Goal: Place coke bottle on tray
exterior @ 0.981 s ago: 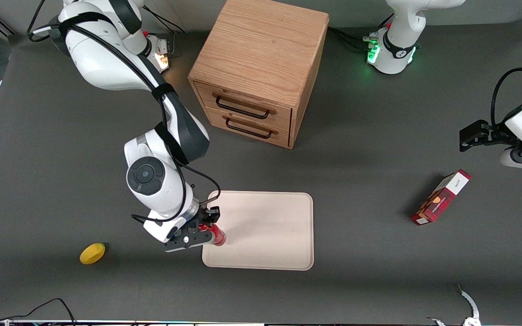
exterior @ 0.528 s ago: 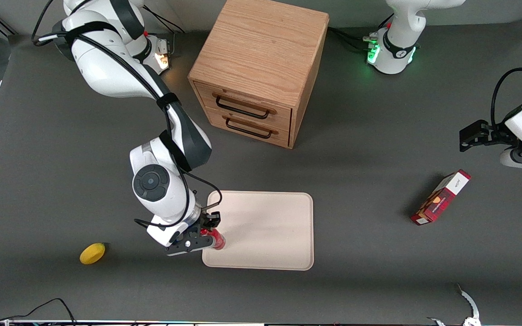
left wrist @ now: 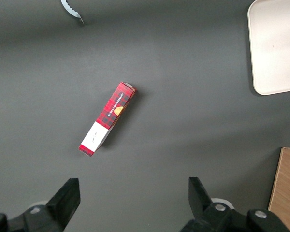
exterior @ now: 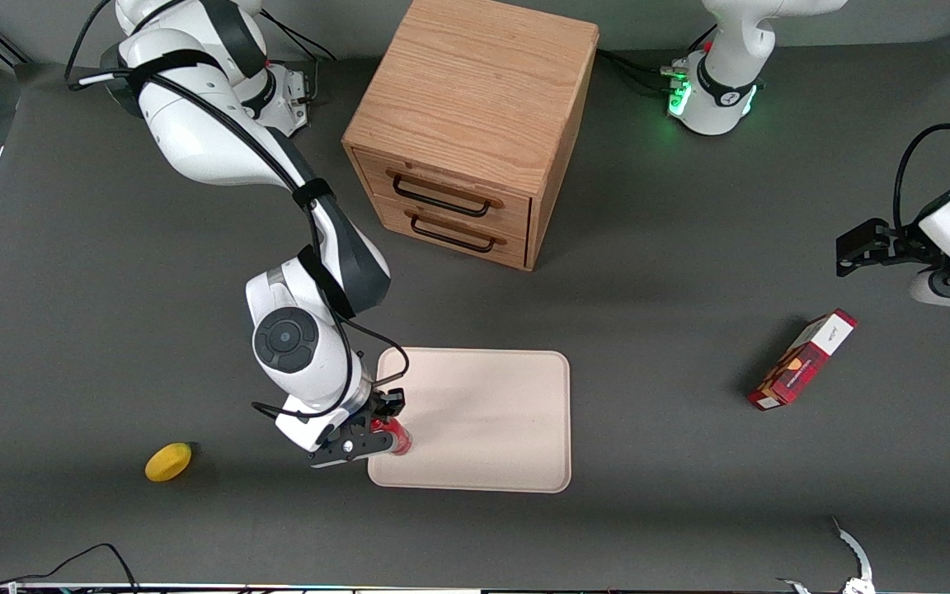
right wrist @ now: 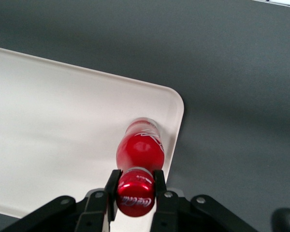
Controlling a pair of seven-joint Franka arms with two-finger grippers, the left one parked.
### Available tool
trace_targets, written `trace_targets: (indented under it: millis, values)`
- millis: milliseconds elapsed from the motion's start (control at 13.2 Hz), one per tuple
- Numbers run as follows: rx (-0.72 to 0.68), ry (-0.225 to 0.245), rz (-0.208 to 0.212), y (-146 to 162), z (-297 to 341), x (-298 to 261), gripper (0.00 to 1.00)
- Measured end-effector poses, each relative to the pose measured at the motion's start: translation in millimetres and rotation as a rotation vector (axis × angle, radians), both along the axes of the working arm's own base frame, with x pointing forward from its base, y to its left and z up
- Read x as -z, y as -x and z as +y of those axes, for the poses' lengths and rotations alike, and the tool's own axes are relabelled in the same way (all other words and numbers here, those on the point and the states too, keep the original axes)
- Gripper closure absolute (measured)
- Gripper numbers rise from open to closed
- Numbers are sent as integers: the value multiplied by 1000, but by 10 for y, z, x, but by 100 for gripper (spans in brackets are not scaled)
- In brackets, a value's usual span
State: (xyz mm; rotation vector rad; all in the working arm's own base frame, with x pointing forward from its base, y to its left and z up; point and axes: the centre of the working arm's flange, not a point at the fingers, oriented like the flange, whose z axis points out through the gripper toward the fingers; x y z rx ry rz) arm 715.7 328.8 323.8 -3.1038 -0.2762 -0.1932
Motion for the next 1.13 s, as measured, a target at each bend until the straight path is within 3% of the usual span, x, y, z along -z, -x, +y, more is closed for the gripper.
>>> trace_targets:
  millis: [226, 302, 453, 604, 830, 906, 1132]
  values:
    - [0, 1, -2, -2, 0, -3, 64]
    - [0, 0, -5, -6, 0, -10, 55]
    - [0, -2, -8, -11, 1, -23, 50]
    - [0, -2, -10, -14, 3, -28, 33]
    - [1, -2, -12, -19, 0, -38, 20]
    - [1, -3, -14, -22, 1, -47, 7]
    - [0, -7, -34, -44, 6, -146, 0]
